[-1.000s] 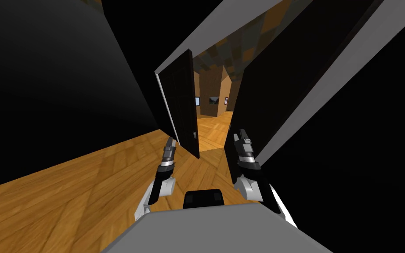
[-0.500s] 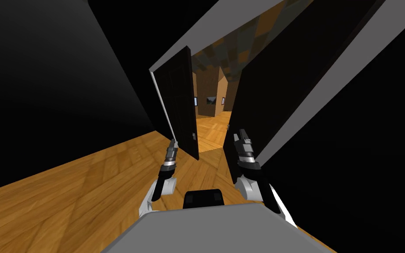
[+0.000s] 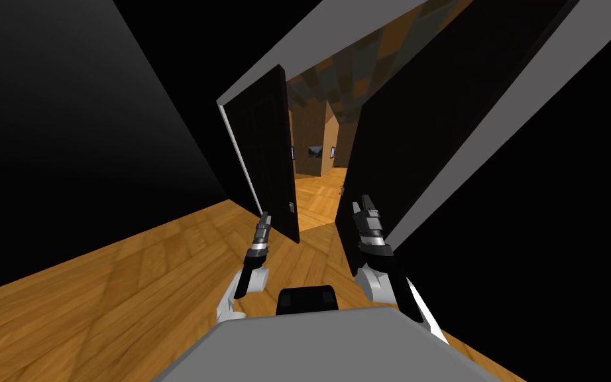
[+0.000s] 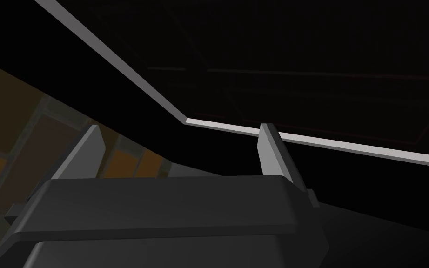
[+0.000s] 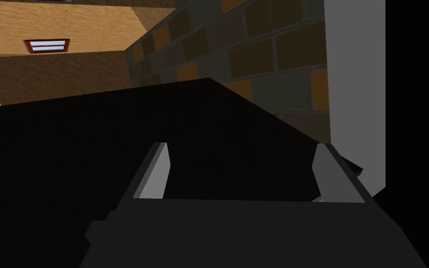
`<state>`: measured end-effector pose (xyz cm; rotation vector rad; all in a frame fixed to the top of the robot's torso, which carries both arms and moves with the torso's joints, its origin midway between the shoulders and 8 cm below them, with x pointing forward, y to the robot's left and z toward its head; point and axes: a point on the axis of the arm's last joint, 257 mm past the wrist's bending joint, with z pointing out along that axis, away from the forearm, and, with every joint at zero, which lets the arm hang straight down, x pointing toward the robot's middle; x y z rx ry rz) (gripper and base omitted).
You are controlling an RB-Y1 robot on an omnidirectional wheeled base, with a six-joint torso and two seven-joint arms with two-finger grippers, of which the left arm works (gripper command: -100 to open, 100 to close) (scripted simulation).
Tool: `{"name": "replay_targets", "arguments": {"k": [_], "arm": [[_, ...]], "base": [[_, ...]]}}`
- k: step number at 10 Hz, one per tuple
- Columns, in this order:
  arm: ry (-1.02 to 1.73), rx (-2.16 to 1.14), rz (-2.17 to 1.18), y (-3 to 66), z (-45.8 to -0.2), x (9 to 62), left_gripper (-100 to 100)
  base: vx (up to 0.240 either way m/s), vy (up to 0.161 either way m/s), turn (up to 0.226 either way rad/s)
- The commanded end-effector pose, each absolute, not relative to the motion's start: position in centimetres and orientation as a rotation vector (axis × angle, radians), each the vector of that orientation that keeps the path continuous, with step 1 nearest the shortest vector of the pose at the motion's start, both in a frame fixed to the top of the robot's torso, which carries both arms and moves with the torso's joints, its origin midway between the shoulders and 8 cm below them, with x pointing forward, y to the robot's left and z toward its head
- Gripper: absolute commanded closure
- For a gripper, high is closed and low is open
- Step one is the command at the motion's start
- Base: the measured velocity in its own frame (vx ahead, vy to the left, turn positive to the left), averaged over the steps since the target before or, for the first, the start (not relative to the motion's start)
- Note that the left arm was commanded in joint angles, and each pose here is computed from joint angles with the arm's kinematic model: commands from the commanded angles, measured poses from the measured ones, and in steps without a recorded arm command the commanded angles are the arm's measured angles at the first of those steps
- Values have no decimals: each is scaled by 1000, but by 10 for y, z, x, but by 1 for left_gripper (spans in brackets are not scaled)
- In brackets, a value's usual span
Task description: Push the door open
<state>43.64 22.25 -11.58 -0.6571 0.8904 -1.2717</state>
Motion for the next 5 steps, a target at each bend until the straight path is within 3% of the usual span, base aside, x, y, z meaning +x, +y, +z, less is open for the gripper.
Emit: {"name": "replay_targets", "arguments": {"k": [1,5], "arm": [[909,-675,-1275,224,-130,442,-100],[955,-722,-1281,222,-162,456,-100]], "base": [[42,66,-108],[53,76,-132]]}}
